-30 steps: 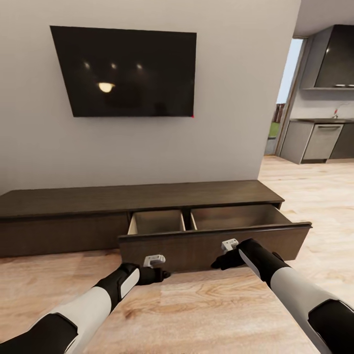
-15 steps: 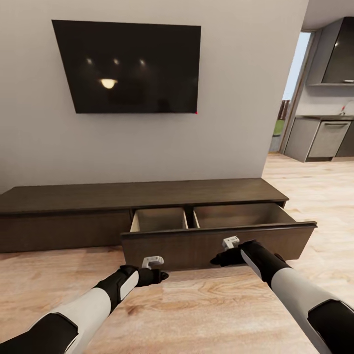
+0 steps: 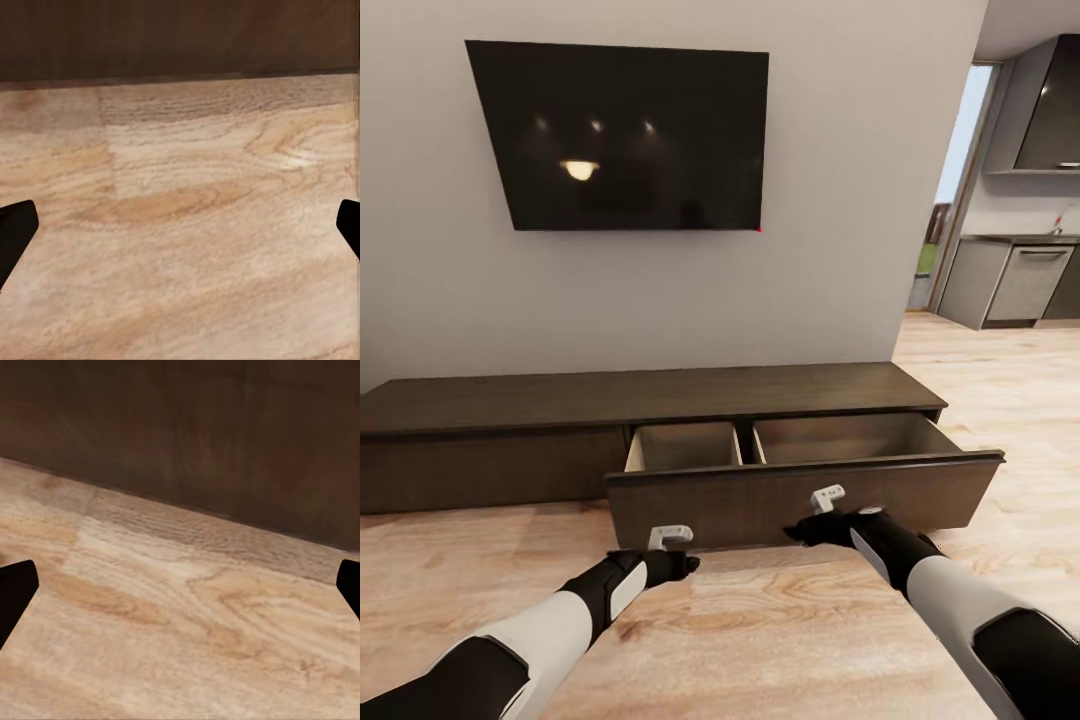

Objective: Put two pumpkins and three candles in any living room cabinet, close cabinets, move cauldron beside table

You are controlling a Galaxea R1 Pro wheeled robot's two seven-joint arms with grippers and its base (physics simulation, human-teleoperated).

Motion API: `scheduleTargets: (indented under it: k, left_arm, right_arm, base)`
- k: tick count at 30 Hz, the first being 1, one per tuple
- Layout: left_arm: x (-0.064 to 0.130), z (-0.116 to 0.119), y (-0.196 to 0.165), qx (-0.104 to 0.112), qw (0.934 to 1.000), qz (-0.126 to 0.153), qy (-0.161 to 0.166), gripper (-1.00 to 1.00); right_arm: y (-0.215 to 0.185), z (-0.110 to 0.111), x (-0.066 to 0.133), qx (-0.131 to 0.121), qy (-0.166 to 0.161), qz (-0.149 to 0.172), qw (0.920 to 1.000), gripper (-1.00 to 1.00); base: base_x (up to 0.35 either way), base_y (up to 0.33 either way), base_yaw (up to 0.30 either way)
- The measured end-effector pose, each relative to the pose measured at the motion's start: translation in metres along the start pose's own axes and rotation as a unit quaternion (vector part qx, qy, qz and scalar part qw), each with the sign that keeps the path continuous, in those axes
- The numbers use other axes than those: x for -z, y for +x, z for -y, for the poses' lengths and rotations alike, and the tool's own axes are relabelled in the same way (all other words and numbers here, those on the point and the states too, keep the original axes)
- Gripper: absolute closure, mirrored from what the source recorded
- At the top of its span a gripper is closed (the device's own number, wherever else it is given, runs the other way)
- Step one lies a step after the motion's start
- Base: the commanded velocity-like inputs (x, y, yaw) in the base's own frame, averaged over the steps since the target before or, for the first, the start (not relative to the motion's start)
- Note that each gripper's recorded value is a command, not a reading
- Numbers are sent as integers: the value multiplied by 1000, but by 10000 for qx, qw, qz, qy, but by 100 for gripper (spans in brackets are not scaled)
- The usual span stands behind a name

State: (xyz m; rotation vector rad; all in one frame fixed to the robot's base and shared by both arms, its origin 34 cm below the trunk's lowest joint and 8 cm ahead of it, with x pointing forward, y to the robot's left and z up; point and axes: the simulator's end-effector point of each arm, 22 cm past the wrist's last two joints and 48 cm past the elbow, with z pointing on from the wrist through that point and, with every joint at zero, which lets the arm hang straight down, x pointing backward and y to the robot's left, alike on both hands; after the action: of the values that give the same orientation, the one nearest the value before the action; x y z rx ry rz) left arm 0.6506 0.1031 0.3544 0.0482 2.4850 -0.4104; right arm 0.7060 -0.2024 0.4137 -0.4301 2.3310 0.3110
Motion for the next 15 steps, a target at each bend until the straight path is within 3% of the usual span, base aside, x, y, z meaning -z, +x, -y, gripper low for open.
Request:
scheduleTargets:
  k: [6, 8, 11, 13, 14, 15]
  left_arm:
    - [0, -7, -18, -57, 9980, 607, -138, -100]
    - [1, -17, -26, -60, 9956, 844, -395, -100]
    - [3, -22, -31, -47, 9938, 974, -543, -100]
    - [4, -23, -37, -40, 9921, 1109, -589, -100]
    - [5, -24, -41, -38, 9907, 1217, -606, -100]
    - [8, -24, -50, -42, 9875, 1446, -627, -100]
  right_arm:
    - [4, -24, -11, 34, -133, 227, 9996, -100]
    - [4, -46, -19, 72, -259, 377, 9989, -100]
    - [3, -64, -24, 96, -341, 497, 9981, -100]
    - [-2, -64, -26, 116, -187, 636, 9977, -100]
    - [-6, -58, -26, 140, 20, 754, 9971, -100]
    - [-17, -44, -25, 191, 441, 1052, 9933, -100]
  base:
    - [0, 0, 0]
    - [0, 0, 0]
    - [0, 0, 0]
    - [0, 0, 0]
    - [0, 0, 0]
    - [0, 0, 0]
